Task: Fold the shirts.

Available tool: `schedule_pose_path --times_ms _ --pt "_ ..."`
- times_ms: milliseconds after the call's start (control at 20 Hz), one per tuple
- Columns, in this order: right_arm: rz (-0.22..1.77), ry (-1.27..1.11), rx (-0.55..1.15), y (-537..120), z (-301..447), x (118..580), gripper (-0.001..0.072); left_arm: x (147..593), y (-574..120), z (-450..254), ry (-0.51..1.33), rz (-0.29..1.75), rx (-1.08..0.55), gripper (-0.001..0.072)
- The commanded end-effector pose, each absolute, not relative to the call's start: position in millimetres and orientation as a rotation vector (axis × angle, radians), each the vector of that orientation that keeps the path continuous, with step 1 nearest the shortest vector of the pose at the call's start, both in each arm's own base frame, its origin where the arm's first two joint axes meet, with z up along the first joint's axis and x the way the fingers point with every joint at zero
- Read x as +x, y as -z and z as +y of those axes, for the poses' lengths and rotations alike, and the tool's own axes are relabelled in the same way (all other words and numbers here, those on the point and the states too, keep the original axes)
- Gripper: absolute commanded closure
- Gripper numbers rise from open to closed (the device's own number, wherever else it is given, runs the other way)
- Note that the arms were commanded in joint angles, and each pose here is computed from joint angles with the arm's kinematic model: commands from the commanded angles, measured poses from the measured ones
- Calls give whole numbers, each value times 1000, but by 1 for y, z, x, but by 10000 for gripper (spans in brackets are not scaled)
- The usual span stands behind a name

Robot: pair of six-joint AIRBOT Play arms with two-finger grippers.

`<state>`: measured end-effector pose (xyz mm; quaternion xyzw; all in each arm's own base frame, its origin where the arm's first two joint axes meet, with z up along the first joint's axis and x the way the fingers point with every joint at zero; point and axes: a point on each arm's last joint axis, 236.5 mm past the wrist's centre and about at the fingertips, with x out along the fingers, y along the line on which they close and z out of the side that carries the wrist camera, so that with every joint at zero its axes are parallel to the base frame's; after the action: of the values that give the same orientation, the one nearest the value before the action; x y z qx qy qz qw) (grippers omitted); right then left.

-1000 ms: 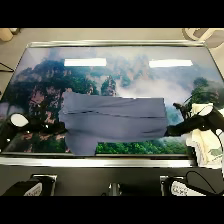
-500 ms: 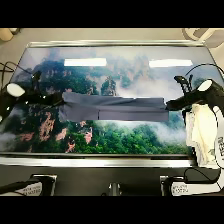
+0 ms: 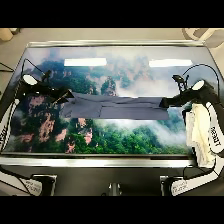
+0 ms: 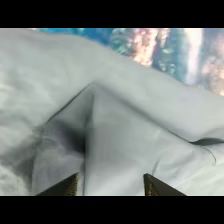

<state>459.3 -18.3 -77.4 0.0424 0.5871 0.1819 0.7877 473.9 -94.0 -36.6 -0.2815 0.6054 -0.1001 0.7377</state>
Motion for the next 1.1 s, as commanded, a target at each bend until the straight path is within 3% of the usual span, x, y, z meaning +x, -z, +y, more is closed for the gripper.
schedule_pose_path --times_ms 0,150,400,450,500,600,650,700,750,850,1050 --pt "1241 -417 114 65 -37 462 28 476 26 -85 213 1342 -640 183" --pt "1275 -380 276 71 -64 447 31 481 -11 -87 271 1267 -576 184" --pt "1364 -535 479 101 -16 434 40 469 -54 -126 386 1195 -466 186" --pt "1355 -545 495 104 -7 439 93 465 -59 -139 411 1191 -448 186" --pt "1348 -539 488 108 -1 444 192 461 -62 -150 434 1192 -432 186" --pt "1338 -524 480 109 11 452 437 453 -63 -174 478 1203 -402 186" --pt "1322 -534 479 107 17 456 595 450 -61 -186 498 1209 -388 186" --pt "1295 -564 484 98 23 459 690 447 -58 -197 517 1214 -376 193" --pt "1240 -618 478 80 31 464 691 446 -55 -209 532 1212 -365 258" --pt "1139 -677 448 36 40 469 692 448 -46 -240 563 1187 -343 671" --pt "981 -726 318 -69 50 451 692 451 -7 -325 570 1176 -453 677"
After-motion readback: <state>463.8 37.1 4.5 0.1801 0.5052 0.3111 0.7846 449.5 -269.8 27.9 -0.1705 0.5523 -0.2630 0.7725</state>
